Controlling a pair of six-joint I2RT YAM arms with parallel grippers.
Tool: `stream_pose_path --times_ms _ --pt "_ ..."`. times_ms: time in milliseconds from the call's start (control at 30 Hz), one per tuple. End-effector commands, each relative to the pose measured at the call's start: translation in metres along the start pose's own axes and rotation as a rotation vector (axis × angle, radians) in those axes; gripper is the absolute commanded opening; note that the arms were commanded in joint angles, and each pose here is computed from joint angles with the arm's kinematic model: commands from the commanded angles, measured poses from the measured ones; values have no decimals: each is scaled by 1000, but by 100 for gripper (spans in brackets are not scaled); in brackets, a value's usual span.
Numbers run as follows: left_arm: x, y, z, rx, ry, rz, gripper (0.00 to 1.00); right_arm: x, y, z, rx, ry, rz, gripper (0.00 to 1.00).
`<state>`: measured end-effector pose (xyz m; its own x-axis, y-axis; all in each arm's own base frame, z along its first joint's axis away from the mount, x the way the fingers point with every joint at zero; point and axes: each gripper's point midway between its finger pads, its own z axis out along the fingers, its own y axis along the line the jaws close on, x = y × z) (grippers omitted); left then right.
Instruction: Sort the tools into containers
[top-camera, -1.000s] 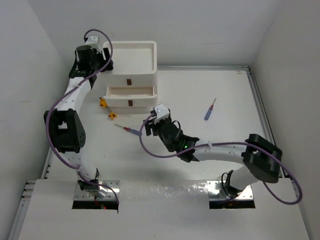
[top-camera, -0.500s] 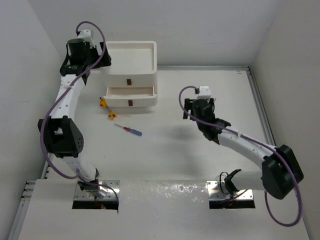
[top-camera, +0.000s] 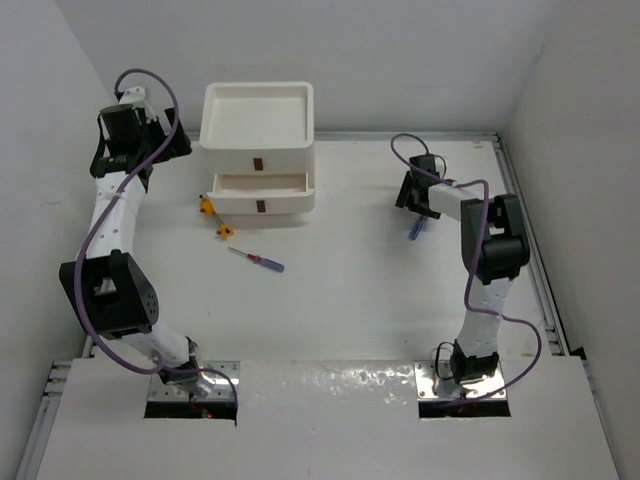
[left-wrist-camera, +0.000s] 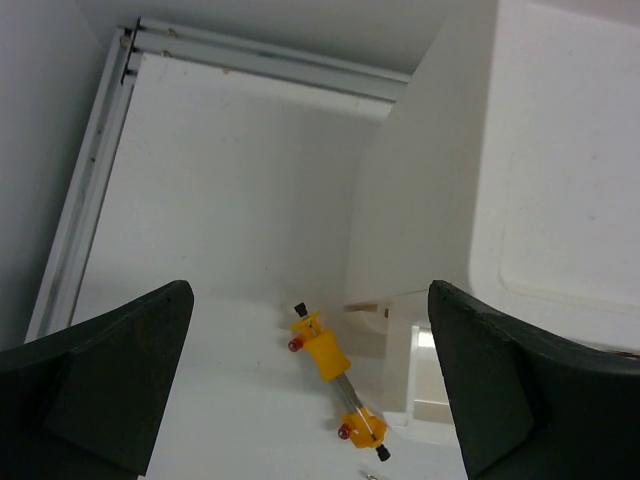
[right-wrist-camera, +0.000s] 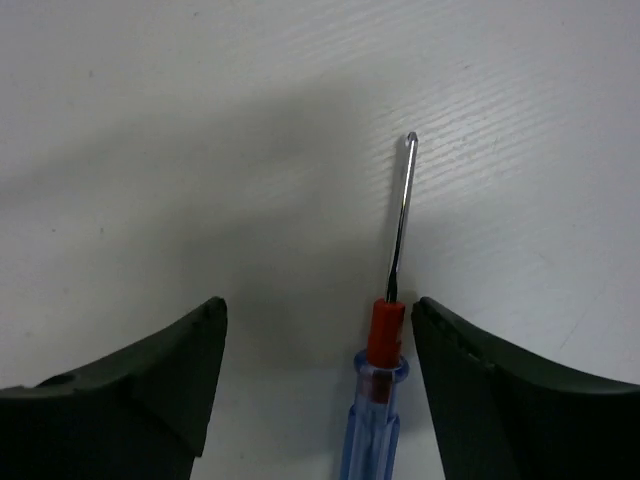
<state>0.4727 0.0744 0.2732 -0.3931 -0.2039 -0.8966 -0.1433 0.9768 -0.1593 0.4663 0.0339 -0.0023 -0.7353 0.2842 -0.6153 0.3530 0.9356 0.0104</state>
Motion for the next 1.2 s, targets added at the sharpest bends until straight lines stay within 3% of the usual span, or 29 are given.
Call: stream_pose_path --times_ms 0,33,200,300,400,467,500,600,633,667,733,900,1033,1167 --pt "-2 4 3 26 -20 12 100 35 -12 11 31 110 28 73" --pt "-1 4 4 28 -17 11 100 40 -14 13 40 117 26 64" --pt "0 0 4 51 -21 16 100 62 -28 2 51 115 19 39" --pt "-1 -3 2 67 -28 14 100 60 -30 -8 19 84 -1 2" --pt "-2 -5 2 79 -34 11 99 45 -16 -24 -86 39 -71 0" --pt "-1 -7 2 87 -35 10 99 32 15 -44 -261 -37 -169 0" --pt "-2 -7 2 90 -36 10 99 -1 34 -71 -335 -170 -192 0" --pt "1 -10 6 111 -26 3 99 -40 84 -146 -416 -429 -473 0" --pt "4 -10 8 113 -16 0 99 -41 116 -178 -458 -536 -647 0" --pt "6 -10 10 114 -12 -3 98 -52 146 -223 -517 -675 -694 0" --pt "9 -9 13 113 -2 -6 98 -68 168 -265 -567 -825 -732 0" --pt "7 -15 15 145 -1 -19 97 -67 247 -350 -897 -1057 -788 0" --pt "1 -16 15 149 -9 -26 96 -41 332 -341 -971 -1127 -1083 0" --pt "3 -17 14 155 -4 -20 96 -12 384 -308 -971 -1024 -1272 0"
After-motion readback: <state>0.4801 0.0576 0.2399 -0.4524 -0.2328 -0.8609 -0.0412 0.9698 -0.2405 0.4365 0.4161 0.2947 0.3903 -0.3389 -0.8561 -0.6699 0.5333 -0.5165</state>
